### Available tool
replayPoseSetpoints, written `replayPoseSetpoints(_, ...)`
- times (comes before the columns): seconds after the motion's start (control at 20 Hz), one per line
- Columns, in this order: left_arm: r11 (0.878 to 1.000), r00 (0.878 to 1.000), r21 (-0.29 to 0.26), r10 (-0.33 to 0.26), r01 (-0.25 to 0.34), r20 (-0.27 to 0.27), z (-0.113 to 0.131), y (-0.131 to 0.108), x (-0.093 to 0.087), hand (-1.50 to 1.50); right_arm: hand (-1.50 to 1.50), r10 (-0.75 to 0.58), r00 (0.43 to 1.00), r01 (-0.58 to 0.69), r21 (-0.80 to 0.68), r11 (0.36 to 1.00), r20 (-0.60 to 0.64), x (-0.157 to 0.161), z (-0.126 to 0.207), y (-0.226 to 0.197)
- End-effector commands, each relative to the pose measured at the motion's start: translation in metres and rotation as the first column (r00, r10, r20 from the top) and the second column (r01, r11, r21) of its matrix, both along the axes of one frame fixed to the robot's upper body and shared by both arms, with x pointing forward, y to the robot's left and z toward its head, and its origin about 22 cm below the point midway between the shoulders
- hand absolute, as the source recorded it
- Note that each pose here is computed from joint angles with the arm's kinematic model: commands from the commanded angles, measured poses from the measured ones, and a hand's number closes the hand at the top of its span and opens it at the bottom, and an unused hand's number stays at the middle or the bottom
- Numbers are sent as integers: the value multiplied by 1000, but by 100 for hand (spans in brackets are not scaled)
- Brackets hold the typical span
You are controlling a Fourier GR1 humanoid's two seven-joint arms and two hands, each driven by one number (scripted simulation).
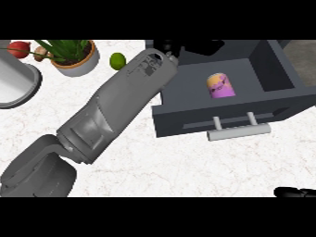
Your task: Pick up the can, place it into the drawer and close the drawer
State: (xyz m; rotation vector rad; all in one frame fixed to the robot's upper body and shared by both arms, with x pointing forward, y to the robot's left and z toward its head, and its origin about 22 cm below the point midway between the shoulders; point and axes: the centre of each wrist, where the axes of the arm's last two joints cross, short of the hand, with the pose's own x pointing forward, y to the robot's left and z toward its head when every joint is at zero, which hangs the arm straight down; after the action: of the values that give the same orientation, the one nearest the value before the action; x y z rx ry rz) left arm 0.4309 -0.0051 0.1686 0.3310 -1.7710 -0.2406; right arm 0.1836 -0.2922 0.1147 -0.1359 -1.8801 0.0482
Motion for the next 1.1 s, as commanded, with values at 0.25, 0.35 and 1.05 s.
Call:
replayPoseSetpoints(0.25, 999, 999, -34, 42, -42, 13, -9, 4, 0, -150, -150, -3, 998, 7, -77, 997, 55, 2, 11, -6)
replayPoseSetpoints(0.35, 997, 999, -55, 52, -51, 10, -5, 2, -1, -150, -150, -9, 996, 22, -156, 988, 89, 2, 16, 3)
replayPoseSetpoints(1.05, 978, 999, -206, 31, -25, 25, 14, -11, -7, -150, -150, 21, 981, 92, -558, 825, 193, 12, 40, 21)
